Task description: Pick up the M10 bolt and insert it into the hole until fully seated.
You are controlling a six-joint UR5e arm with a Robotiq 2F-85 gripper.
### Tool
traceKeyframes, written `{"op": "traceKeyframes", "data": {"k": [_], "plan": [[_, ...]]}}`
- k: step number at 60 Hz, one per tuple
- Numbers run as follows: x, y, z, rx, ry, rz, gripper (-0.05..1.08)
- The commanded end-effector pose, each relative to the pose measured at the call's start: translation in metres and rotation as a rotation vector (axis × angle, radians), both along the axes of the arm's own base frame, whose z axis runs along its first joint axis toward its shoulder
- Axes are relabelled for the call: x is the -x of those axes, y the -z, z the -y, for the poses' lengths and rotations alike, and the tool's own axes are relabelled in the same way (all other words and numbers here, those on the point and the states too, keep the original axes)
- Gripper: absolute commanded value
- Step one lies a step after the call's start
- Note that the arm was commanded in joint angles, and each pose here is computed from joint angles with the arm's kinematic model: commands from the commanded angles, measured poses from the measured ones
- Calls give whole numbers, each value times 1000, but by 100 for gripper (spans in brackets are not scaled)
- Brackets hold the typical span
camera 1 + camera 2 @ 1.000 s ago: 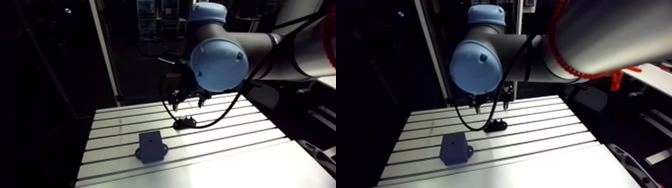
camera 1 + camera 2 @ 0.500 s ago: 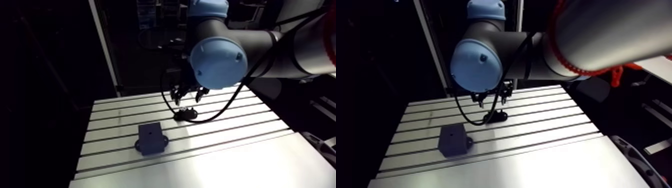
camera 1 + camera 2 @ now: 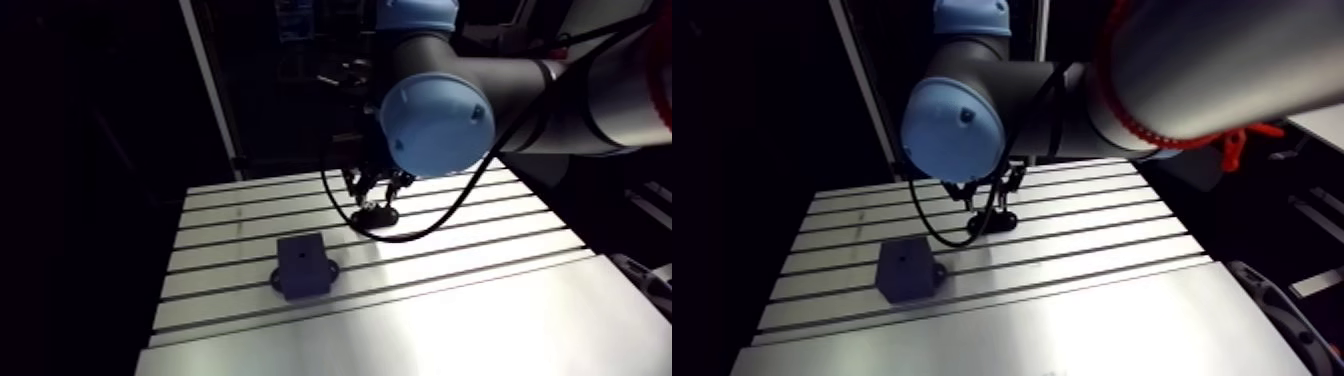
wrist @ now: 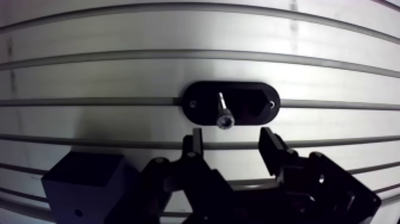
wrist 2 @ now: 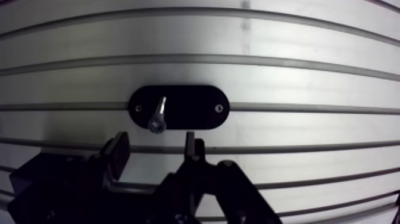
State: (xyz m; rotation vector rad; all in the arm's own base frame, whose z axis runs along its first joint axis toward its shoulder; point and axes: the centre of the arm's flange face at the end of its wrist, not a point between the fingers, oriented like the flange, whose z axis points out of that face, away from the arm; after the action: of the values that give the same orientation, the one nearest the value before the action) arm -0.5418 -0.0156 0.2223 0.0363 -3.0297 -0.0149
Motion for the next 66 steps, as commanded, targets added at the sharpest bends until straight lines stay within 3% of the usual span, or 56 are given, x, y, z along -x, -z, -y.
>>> {"op": "traceKeyframes", "data": {"k": [1, 13, 66], "plan": [[1, 8, 0, 3, 2, 14, 44], [5, 7, 0, -2, -1, -22, 48], [10, 22, 4, -1, -10, 1, 56]]}}
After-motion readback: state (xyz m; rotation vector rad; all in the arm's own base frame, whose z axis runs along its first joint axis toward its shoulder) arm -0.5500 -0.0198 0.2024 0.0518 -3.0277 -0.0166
